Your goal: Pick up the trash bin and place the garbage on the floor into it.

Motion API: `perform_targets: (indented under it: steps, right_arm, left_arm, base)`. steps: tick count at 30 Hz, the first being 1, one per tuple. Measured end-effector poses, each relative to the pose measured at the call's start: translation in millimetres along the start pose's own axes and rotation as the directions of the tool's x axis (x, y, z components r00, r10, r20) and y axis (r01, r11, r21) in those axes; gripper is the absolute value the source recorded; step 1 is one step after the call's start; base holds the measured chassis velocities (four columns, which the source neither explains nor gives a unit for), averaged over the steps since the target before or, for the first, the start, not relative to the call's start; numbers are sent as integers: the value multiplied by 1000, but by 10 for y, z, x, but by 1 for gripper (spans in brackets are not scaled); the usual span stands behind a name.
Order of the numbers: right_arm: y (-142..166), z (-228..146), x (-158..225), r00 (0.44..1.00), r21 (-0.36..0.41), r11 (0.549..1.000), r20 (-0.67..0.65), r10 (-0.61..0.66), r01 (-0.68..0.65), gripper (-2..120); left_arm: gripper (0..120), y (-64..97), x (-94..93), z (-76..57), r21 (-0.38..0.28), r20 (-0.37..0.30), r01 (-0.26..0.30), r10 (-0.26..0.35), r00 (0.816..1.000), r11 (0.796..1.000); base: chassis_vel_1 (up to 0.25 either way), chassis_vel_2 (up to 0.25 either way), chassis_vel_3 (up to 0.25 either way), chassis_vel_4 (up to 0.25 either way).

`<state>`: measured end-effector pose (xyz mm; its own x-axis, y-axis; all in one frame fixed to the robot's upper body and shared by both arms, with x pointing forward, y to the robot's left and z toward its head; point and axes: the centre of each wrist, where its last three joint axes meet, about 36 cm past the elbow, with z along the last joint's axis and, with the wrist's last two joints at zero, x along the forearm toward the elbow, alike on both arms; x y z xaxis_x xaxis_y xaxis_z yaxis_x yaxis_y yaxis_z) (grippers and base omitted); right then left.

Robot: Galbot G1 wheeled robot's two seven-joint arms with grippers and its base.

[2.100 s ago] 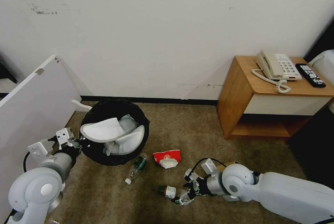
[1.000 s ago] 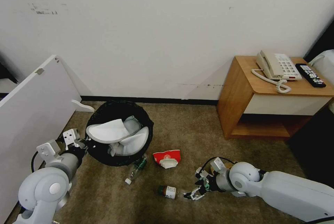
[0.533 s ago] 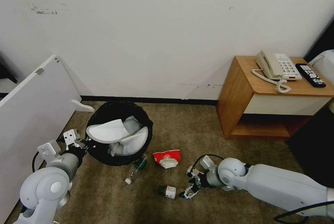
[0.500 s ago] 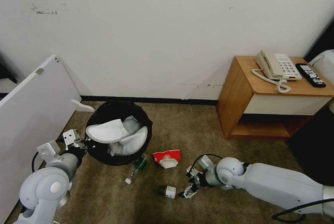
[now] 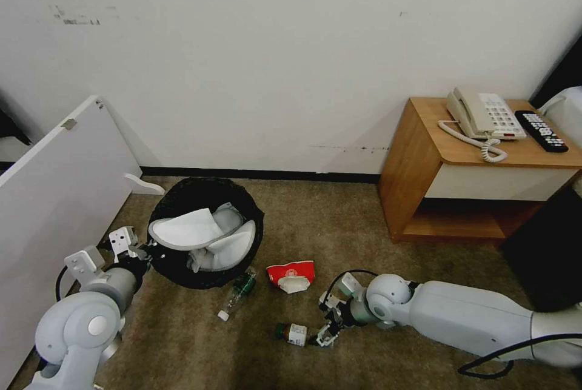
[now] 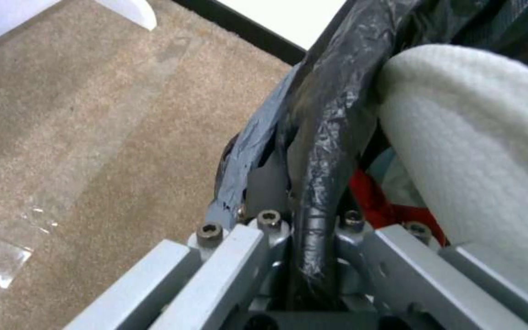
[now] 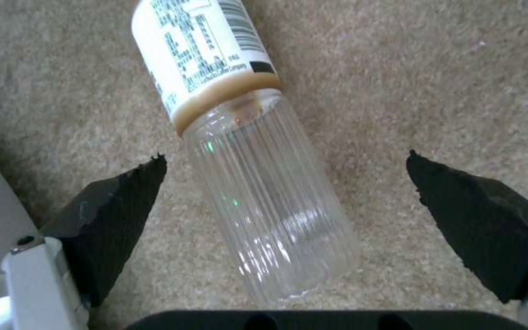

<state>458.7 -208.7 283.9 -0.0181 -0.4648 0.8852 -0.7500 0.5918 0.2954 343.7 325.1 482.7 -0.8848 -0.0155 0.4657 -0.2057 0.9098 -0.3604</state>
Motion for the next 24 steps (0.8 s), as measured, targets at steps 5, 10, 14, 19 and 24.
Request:
perform_targets:
  steps: [5, 10, 14, 19, 24]
  right_arm:
    - [4, -8, -64, 1000, -2, 1000, -3, -1, 1, 100]
    - [-2, -27, -113, 1000, -4, 1000, -6, 1, -1, 100]
    - [-15, -92, -118, 1000, 3, 1000, -1, 6, -6, 100]
    - [-14, -126, -125, 1000, 8, 1000, 1, 8, -8, 100]
    - [-6, -192, -121, 1000, 21, 1000, 6, 15, -15, 100]
  left_arm:
    - [1, -8, -6, 11, 1, -2, -3, 3, 1000, 1000]
    - [1, 4, -11, 11, 1, -1, -2, 2, 1000, 1000]
    - [1, 11, -17, 33, -3, 2, 2, -2, 1000, 1000]
    - [1, 9, -16, 57, -4, 2, 2, -2, 1000, 1000]
    - [1, 8, -15, 60, -3, 3, 2, -2, 1000, 1000]
  base:
    - [0, 0, 0, 0]
    - [0, 0, 0, 0]
    - [0, 0, 0, 0]
    - [0, 0, 0, 0]
    - [0, 0, 0, 0]
